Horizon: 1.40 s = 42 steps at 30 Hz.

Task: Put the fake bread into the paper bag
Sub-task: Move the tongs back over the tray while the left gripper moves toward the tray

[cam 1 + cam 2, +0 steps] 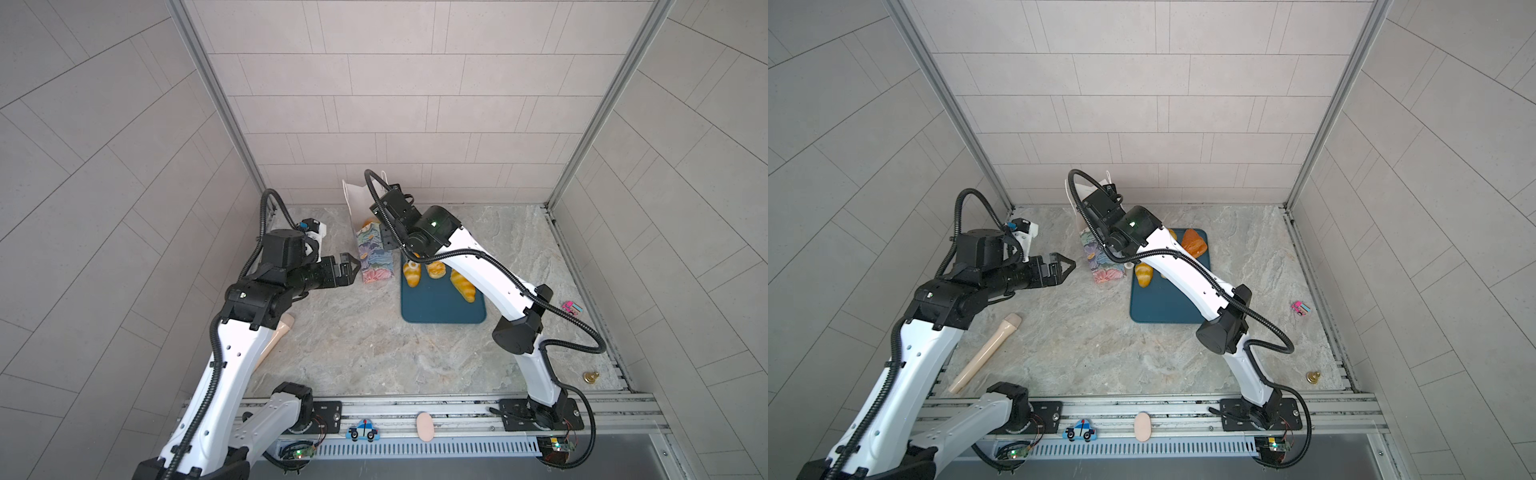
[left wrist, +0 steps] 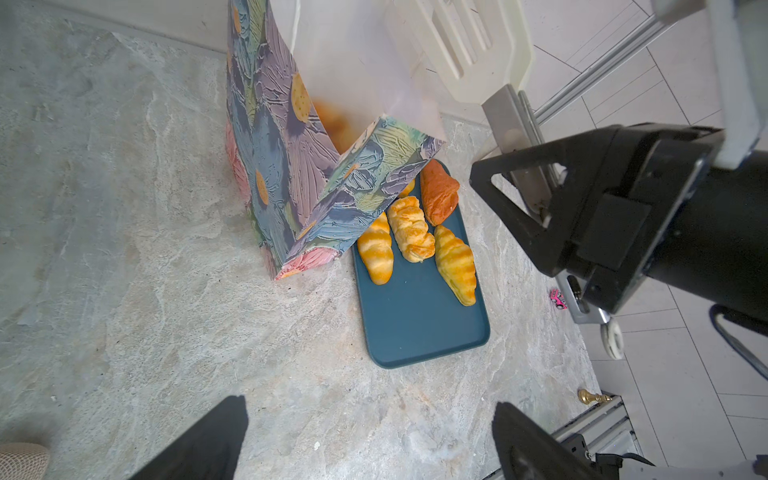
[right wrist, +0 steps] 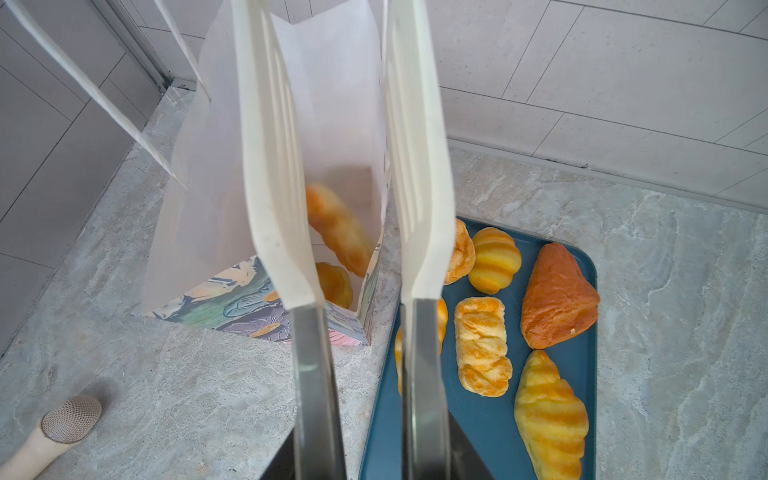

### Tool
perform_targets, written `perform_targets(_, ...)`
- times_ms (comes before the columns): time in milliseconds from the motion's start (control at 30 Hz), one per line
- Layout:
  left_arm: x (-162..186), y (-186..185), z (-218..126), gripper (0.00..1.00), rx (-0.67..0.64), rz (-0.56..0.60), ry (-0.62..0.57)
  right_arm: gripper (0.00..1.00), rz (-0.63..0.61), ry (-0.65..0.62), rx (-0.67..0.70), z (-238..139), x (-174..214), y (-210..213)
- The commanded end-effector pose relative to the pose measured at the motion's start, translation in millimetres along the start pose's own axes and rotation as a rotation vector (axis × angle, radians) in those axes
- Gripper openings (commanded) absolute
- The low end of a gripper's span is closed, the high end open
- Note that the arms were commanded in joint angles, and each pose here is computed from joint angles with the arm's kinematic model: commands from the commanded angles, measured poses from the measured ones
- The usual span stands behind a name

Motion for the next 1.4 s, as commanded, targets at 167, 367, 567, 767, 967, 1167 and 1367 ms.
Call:
perform_targets(167, 0, -2, -5, 1.00, 0.022, 0.002, -0.014, 0.46, -0.007, -0.062, -0.012, -25, -11, -1)
perform_targets(367, 3, -2, -5, 1.00, 0.047, -0.002, -0.010, 0.48, -0.031, -0.063, -0.026, -38, -10, -3)
perform_targets(567, 4, -3, -5, 1.00, 0.060, 0.006, -0.015, 0.48, -0.061, -0.056, -0.022, -55, -6, -9)
perform_targets(767, 6, -6, -6, 1.00, 0.054, 0.025, -0.019, 0.49, -0.073, -0.048, 0.002, -68, 3, -18)
perform_targets(967, 13, -13, -2, 1.00, 0.035, 0.064, -0.017, 0.49, -0.063, -0.036, 0.033, -77, 16, -28)
perform_targets(1167, 21, -21, 4, 1.00, 0.028, 0.108, 0.003, 0.49, -0.049, -0.009, 0.069, -84, 32, -39)
perform_targets(1367, 30, -29, 15, 1.00, 0.021, 0.162, 0.044, 0.50, -0.065, 0.029, 0.128, -87, 61, -54)
Point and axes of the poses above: each gripper's point midway between its finger pads, its own z axis out along the fingers, its own y axis along the line the jaws close on, x = y × z, the point moved 8 cm from there along -z, back along the fingers, and after that the axes turned 14 degrees about -z, right-handed, at the moved point
